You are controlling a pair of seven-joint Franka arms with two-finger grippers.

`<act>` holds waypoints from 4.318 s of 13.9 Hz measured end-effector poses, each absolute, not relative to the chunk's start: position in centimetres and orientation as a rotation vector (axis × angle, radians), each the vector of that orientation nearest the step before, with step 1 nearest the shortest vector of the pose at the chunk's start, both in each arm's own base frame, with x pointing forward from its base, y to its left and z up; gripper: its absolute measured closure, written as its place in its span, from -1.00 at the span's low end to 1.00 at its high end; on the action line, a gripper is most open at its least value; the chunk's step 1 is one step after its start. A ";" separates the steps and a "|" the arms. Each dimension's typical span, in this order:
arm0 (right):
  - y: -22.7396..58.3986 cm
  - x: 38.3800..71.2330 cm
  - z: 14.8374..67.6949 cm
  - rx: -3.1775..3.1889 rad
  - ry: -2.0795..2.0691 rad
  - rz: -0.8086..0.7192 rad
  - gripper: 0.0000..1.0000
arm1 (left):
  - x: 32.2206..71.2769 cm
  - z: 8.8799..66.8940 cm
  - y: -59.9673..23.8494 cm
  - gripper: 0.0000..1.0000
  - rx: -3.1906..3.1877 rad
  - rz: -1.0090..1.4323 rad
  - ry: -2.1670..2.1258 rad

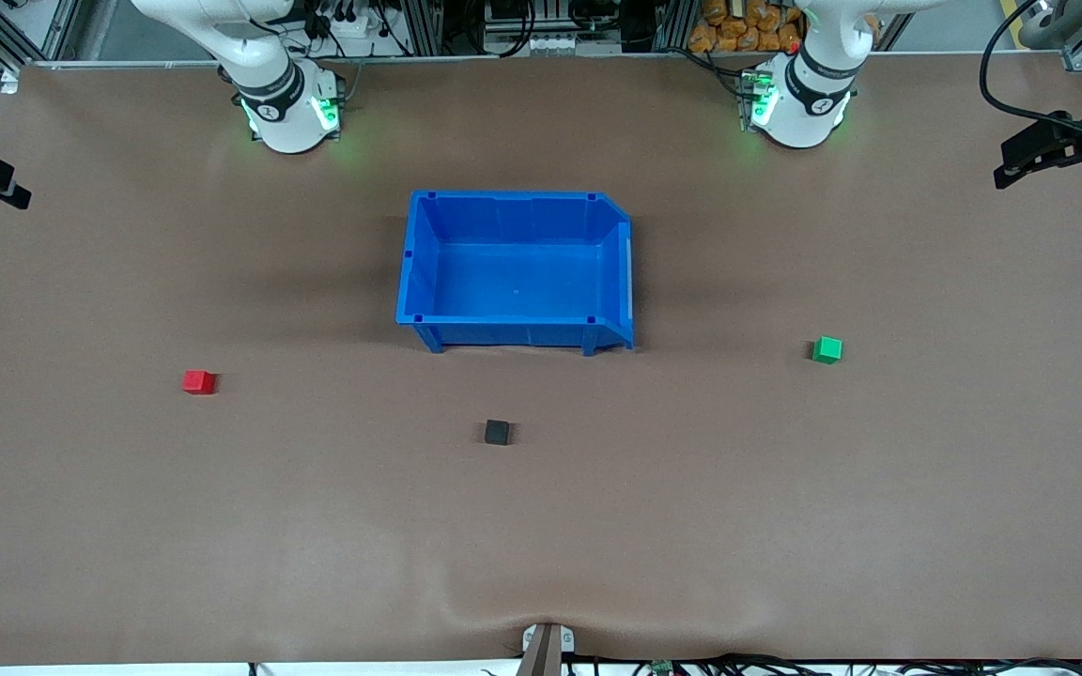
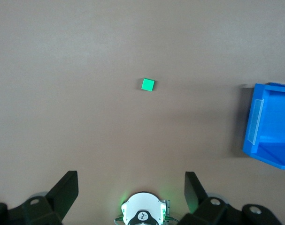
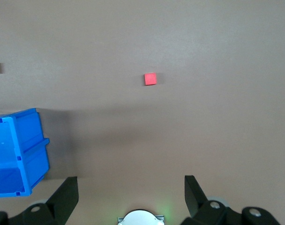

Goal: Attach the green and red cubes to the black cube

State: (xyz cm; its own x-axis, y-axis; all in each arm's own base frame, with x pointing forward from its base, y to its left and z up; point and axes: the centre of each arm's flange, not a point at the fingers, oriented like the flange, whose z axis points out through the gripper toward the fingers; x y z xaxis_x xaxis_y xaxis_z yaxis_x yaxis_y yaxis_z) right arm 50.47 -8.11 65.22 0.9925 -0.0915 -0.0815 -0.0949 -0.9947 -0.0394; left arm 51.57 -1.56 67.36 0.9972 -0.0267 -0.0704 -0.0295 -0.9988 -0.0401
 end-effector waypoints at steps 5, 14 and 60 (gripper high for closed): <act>-8.3 50.4 65.2 -3.092 0.151 0.124 -1.00 | 51.7 67.2 -1.2 -1.00 -3.066 0.112 0.037; -8.6 50.4 65.1 -3.090 0.159 0.126 -1.00 | 52.2 66.6 -1.3 -1.00 -3.057 0.129 0.042; -9.2 50.5 64.7 -3.087 0.179 0.138 -1.00 | 60.9 35.5 -6.4 -1.00 -3.104 0.168 -0.106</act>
State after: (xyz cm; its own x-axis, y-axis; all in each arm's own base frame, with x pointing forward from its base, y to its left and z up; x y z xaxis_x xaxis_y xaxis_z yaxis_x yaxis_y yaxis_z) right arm 50.52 -9.21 64.73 0.9893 -0.1134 -0.0917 -0.1175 -0.9923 -0.0405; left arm 60.95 -6.39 35.51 0.9918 0.0699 -0.1068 0.0665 -0.9972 -0.0350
